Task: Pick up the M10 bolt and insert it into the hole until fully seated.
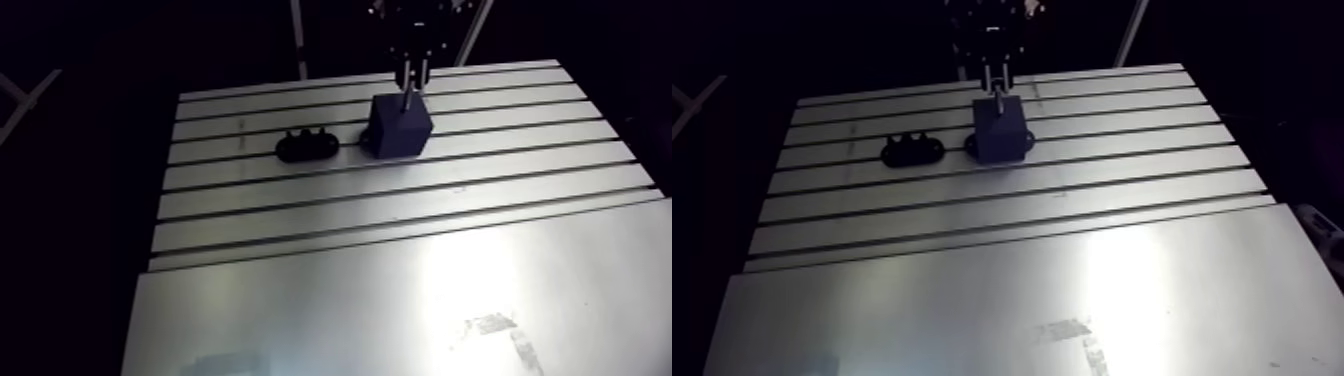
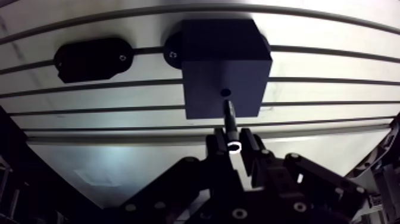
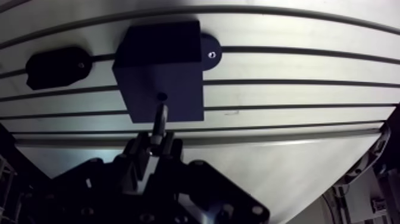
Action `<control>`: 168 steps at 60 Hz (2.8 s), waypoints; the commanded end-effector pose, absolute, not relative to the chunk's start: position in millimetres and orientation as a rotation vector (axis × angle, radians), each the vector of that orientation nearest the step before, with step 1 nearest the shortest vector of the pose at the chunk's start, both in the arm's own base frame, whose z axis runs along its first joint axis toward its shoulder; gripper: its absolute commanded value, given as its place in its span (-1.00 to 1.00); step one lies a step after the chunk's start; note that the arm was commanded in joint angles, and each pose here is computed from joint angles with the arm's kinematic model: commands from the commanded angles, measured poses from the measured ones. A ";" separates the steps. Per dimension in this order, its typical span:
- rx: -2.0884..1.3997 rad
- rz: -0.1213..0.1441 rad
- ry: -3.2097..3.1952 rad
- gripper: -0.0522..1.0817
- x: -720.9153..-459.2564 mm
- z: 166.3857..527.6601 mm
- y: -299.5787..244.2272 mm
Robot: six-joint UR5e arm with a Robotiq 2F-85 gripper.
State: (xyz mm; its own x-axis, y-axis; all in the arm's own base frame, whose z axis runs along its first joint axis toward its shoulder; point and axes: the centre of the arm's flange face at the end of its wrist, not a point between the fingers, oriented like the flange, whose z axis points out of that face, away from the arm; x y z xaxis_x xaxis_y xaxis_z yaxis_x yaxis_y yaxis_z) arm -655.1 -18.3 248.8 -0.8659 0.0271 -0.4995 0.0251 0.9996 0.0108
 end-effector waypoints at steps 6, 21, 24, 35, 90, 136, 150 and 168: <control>0.040 0.006 2.621 0.99 -655.6 248.5 -17.5; 0.038 0.006 2.617 0.99 -655.0 246.3 -18.5; 0.038 0.006 2.617 0.99 -654.8 245.8 -18.7; 0.036 0.007 2.621 0.99 -655.4 246.0 -19.6; 0.038 0.007 2.621 0.99 -657.9 241.9 -18.2; 0.032 0.007 2.620 0.99 -658.9 239.7 -20.0; 0.038 0.005 2.618 0.99 -658.3 238.5 -17.2; 0.038 0.005 2.616 0.99 -657.7 237.4 -17.2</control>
